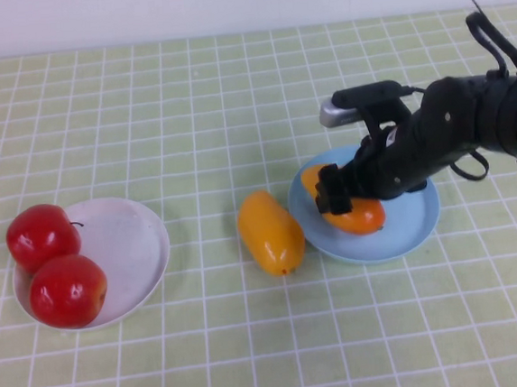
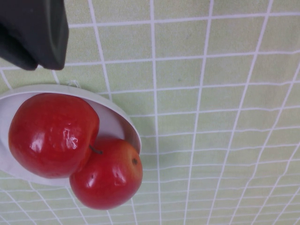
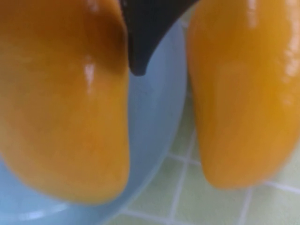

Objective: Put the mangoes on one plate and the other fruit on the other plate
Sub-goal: Put another type of fruit in the right plate

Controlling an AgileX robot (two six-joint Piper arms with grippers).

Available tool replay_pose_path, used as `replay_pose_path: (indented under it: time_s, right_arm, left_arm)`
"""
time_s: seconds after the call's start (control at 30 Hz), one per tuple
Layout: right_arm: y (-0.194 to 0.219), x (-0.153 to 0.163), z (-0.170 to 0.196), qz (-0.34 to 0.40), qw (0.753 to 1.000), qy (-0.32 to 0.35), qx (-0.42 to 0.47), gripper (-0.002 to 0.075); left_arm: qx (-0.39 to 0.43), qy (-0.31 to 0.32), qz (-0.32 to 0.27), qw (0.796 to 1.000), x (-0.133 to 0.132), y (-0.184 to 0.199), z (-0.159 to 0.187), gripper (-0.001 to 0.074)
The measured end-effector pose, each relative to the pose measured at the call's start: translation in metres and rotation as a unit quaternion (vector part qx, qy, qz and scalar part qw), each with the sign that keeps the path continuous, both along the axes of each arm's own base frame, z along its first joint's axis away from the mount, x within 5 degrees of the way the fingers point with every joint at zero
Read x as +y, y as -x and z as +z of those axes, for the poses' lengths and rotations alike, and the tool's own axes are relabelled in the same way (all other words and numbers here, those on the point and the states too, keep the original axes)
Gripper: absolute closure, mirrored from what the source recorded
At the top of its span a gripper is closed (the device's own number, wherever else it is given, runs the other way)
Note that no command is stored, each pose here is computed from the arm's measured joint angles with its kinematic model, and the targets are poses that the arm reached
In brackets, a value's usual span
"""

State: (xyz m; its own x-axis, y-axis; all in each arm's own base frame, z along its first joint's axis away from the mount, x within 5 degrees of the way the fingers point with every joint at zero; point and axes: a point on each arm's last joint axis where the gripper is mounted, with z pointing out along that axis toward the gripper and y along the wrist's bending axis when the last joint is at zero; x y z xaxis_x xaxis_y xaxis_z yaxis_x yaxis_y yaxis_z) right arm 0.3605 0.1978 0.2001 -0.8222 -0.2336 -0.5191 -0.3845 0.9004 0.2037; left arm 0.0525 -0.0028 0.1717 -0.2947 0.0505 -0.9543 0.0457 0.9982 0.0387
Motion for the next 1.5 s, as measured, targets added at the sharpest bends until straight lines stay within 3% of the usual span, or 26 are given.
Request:
replay_pose_path:
  time_s: [0.43,0.63,1.0,1.5]
  right_arm:
    - [0.002,-0.001,0.055,0.043,0.998,0.033,-0.036,0.0049]
    - [0.027,0.031,0.067,0.087,0.995,0.018,-0.035,0.0049]
    - [0.033,0.080,0.041,0.132,0.991,0.009,-0.035,0.0049]
    - [0.019,0.095,-0.002,0.143,0.989,0.043,0.013,0.0052]
  left_arm:
    - [0.000,0.000,0.000,1.000,0.000,0.000,0.000,0.0733]
    - [0.000,0.000,0.000,1.000,0.000,0.000,0.000,0.0733]
    - [0.000,0.000,0.000,1.000,0.000,0.000,0.000,0.0733]
    - [0.000,0.000,0.000,1.000,0.000,0.000,0.000,0.0733]
